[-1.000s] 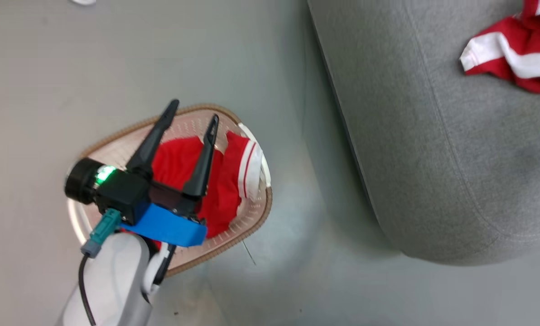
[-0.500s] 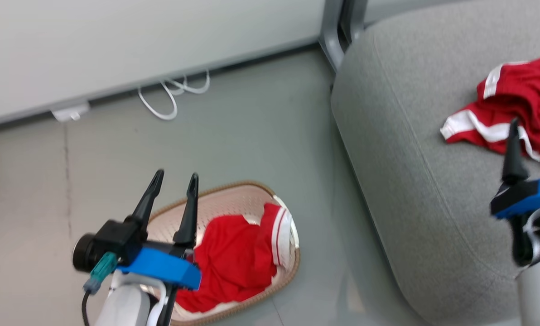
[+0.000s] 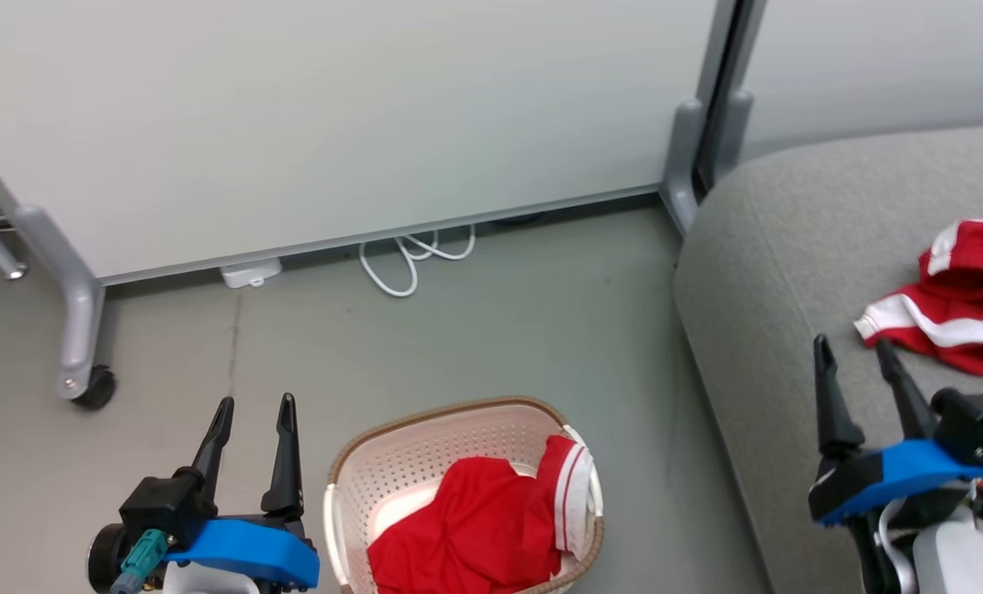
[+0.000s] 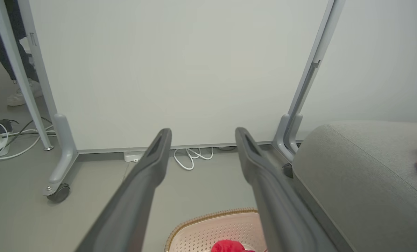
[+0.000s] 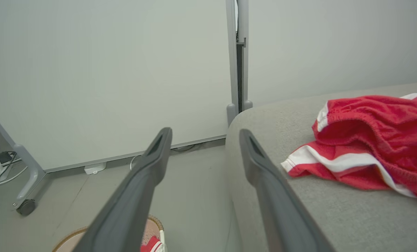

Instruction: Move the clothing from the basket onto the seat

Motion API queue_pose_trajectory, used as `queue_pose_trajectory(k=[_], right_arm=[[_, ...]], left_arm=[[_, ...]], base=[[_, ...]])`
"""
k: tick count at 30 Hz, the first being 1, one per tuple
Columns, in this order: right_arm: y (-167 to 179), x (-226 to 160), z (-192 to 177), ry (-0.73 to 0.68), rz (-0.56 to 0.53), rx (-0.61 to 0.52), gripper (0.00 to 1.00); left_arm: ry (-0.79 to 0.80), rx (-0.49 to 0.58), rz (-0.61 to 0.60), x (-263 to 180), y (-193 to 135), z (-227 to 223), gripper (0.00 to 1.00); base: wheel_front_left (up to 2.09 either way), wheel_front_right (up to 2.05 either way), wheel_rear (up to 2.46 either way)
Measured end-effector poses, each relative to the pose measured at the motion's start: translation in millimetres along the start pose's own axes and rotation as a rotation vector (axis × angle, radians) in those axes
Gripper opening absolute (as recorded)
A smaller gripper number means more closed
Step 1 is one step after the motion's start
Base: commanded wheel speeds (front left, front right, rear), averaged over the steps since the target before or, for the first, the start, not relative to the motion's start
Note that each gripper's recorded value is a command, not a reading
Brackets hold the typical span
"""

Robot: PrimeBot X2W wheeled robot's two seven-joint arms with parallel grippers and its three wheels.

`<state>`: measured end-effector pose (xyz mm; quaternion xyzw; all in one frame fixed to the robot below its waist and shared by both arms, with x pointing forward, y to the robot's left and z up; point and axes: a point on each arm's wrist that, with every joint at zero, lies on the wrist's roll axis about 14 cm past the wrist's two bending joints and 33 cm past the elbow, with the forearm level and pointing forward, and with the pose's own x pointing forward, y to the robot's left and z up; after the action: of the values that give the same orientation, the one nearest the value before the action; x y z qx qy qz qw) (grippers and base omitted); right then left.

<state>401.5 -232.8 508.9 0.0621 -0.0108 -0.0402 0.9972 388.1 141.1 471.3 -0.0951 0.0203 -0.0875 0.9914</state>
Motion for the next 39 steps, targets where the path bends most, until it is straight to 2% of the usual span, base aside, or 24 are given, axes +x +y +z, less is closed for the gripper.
queue_pose_trajectory(k=[7,12,31,39], right_arm=[[39,-11,-6,0.030,0.104,0.013,1.00],[52,-16,-6,0.033,0.143,0.020,1.00],[60,-17,-21,0.084,0.165,0.030,1.00],[68,6,-24,0.086,0.185,0.033,1.00]], left_arm=[[-0.018,-0.005,0.084,-18,22,5,1.00],[-0.015,-0.013,0.110,-25,29,4,1.00],[0.035,-0.028,0.104,-19,25,-13,1.00],[0.104,-0.037,0.038,11,8,-37,1.00]], base=[[0.00,0.00,0.00],[0.00,0.00,0.00],[0.00,0.00,0.00],[0.00,0.00,0.00]])
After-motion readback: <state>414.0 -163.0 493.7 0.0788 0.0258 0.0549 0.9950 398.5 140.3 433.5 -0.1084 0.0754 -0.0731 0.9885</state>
